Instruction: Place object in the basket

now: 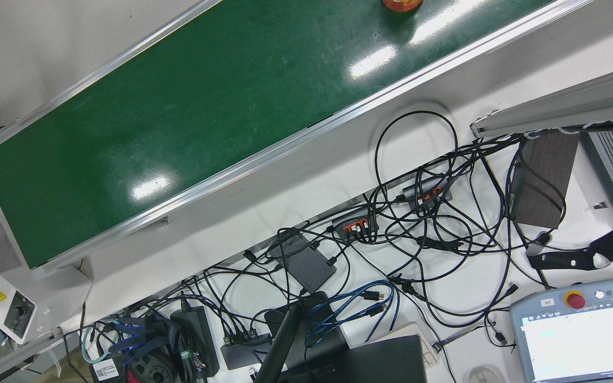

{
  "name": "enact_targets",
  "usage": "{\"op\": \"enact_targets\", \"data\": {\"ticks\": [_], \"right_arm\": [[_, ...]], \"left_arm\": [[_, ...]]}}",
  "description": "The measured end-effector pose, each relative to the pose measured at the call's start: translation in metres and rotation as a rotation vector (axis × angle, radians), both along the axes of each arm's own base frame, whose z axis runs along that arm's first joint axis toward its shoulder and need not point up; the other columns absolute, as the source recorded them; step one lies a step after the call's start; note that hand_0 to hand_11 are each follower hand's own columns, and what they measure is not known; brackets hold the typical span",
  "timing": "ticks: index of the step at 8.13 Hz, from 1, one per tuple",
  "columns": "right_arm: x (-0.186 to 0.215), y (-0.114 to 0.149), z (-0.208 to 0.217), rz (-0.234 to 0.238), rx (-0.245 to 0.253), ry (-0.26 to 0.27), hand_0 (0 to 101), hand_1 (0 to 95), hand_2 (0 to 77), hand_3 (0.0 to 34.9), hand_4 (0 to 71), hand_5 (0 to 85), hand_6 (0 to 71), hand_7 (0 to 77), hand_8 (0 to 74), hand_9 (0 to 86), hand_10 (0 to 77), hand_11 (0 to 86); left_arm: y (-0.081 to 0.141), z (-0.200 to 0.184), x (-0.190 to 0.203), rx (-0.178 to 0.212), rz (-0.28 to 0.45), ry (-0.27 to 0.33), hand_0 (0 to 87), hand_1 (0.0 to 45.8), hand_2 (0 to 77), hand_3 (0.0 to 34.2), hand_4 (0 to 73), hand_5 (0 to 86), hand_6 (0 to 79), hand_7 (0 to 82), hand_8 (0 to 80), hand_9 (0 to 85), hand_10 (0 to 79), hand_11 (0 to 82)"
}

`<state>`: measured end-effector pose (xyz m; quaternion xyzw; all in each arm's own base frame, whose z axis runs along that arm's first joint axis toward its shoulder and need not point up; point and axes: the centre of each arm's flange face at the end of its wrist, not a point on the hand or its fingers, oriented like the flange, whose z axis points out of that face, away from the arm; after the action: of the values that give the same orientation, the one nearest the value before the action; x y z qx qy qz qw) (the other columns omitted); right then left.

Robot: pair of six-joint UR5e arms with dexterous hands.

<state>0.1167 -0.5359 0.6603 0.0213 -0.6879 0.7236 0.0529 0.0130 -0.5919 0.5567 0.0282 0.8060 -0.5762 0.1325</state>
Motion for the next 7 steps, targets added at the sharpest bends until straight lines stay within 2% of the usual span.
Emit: {"op": "enact_targets", "data": {"ticks": [7], "right_arm": [[0.0000, -0.0001, -0.0005, 0.000, 0.001, 0.000, 0, 0.0, 0.5, 0.2, 0.0, 0.0, 0.0, 0.5, 0.0, 0.0, 0.0, 0.0]], "left_arm": [[0.0001, -0.0002, 0.0002, -0.001, 0.000, 0.000, 51.9, 9.3, 0.5, 0.0, 6.0, 2.7, 0.0, 0.5, 0.5, 0.5, 3.3, 6.0]]}}
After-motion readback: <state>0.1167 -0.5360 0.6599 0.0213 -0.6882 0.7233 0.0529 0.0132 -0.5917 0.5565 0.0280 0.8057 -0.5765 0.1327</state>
